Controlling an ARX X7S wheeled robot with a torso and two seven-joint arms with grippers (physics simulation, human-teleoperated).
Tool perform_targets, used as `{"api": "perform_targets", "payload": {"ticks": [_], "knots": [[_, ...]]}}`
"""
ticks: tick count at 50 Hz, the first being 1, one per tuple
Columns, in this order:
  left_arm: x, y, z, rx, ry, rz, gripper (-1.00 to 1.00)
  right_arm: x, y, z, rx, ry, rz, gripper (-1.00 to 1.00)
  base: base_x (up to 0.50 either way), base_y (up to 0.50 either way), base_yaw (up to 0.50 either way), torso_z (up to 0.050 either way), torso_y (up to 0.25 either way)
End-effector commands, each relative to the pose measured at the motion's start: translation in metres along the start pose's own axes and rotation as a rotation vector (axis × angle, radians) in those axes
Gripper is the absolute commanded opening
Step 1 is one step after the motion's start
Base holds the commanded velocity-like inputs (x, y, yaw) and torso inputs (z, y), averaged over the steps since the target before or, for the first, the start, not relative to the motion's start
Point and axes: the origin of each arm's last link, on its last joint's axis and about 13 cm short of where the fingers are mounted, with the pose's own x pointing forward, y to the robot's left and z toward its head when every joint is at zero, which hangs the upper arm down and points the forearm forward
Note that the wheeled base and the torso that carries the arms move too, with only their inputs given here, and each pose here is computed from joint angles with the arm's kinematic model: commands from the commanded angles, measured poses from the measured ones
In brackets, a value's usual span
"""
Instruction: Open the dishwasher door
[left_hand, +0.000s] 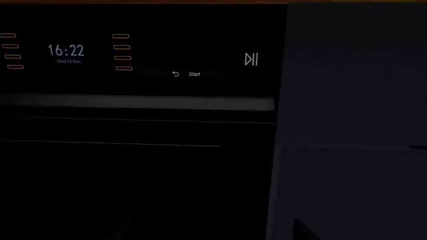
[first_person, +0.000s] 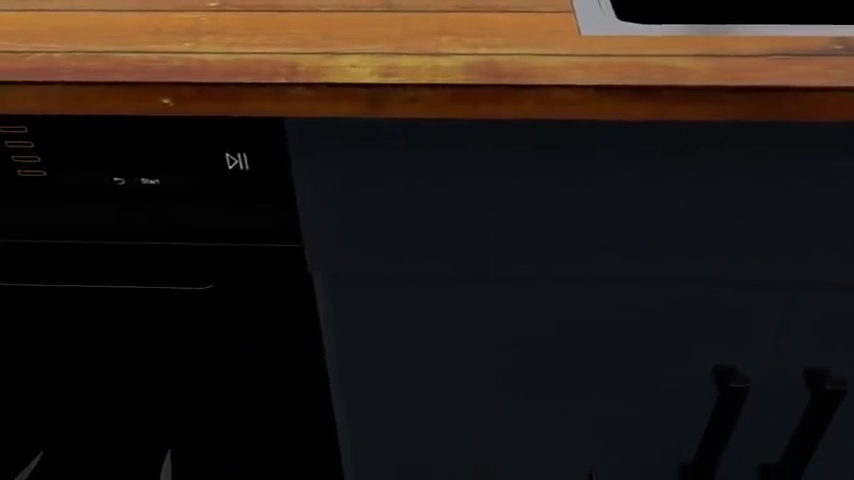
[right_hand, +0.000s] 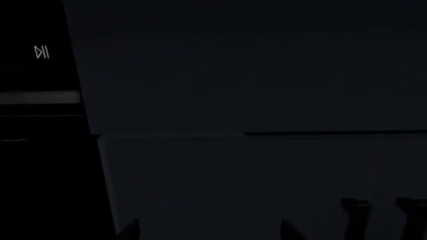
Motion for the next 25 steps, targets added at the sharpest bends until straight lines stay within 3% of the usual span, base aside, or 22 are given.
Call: {"api": "perform_targets", "payload": {"ticks": [1, 25], "knots": [[-0.0003, 0.0001, 0.0002, 0.003, 0.001, -0.001, 1.00, -0.0011, 0.0005, -0.0006, 0.013, 0.002, 0.005, 1.00, 0.00, 0.00, 0.00, -0.050, 0.000], [-0.0006, -0.0003, 0.0003, 0.019, 0.002, 0.004, 1.00, -0.0006, -0.0003, -0.0044, 0.019, 0.002, 0.002, 1.00, 0.00, 0.00, 0.00, -0.050, 0.000]]}}
